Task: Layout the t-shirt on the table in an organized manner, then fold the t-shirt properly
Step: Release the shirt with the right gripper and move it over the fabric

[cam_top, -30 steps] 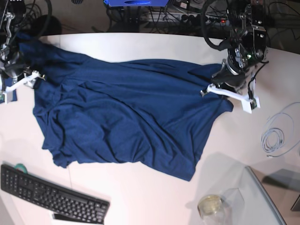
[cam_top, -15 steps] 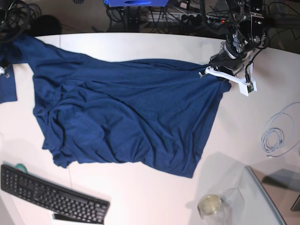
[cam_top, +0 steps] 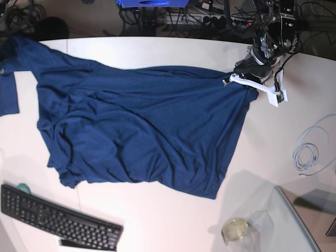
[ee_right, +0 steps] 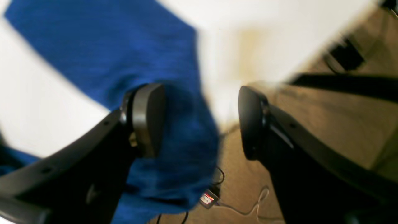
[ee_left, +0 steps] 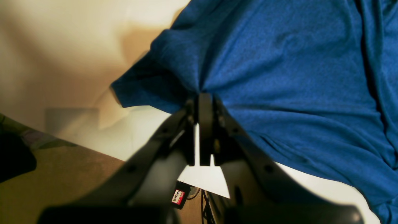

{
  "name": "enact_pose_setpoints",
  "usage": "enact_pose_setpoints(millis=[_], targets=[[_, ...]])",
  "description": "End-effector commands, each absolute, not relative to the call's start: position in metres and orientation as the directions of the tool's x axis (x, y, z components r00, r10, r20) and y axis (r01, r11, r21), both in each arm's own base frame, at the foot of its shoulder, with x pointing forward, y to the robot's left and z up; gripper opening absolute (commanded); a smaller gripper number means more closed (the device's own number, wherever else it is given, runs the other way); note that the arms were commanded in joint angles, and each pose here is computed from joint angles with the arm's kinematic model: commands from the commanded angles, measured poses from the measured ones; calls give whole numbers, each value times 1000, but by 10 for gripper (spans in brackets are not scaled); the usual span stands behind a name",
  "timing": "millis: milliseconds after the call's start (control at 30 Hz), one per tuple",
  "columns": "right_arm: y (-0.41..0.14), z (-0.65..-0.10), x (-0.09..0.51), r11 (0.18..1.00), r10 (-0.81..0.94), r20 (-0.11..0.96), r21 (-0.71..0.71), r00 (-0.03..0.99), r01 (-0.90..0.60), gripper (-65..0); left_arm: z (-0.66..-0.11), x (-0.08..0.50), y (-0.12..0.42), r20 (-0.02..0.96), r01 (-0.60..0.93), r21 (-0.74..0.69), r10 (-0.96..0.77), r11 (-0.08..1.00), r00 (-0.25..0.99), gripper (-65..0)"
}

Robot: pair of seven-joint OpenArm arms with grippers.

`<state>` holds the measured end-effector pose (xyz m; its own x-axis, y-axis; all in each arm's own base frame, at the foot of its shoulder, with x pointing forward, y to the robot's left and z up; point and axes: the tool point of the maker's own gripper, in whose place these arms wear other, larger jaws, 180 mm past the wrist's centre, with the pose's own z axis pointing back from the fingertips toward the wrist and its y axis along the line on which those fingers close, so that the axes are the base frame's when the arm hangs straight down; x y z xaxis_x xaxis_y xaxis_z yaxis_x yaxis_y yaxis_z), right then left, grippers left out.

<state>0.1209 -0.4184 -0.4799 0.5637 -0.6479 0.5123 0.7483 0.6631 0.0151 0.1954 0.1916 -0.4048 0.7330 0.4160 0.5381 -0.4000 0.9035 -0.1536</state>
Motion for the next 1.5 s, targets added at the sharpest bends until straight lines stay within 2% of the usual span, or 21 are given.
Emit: enact_pose_setpoints(millis=[0,333,533,833,867,900,933,1000,1033,1100,1233,1467], targets=[[-431,-469,131,664,-631,550,17,547,748,-296,-399,199,195,563,-394,-148,404,907,721,-650],[-432,-478,129,660,-646,527,22,553,751,-296,-399,198,195,562,-393,-147,404,908,722,-650],[-416,-459,146,730,-583,567,51,582,682,-296,-400,198,195,560,-395,-146,405,907,723,-650],[-415,-486,141,700,-642,494,64,586,712,-303,-401,195,195,556,-396,-142,404,907,727,-650],[-414,-487,141,700,-643,492,66,587,711,-314,-402,194,195,554,-396,-141,404,907,728,-650],[-413,-487,141,703,-641,491,67,590,708,-356,-402,194,195,554,-396,-141,404,907,728,-650],[-413,-487,140,703,-642,489,70,590,708,-431,-402,193,195,552,-396,-140,404,907,729,-650],[-413,-482,144,709,-633,503,73,588,701,-626,-403,193,195,551,-397,-140,404,907,730,-650],[-411,-478,147,715,-625,515,77,587,695,-650,-403,193,195,551,-397,-140,404,907,730,-650],[-399,-473,151,738,-606,527,93,596,668,-642,-402,194,195,554,-396,-141,404,907,728,-650],[-361,-440,178,847,-483,609,141,629,513,-650,-401,196,195,557,-395,-143,404,907,726,-650],[-313,-371,214,903,-384,716,161,583,397,-650,-401,196,196,557,-397,-143,405,907,725,-650]])
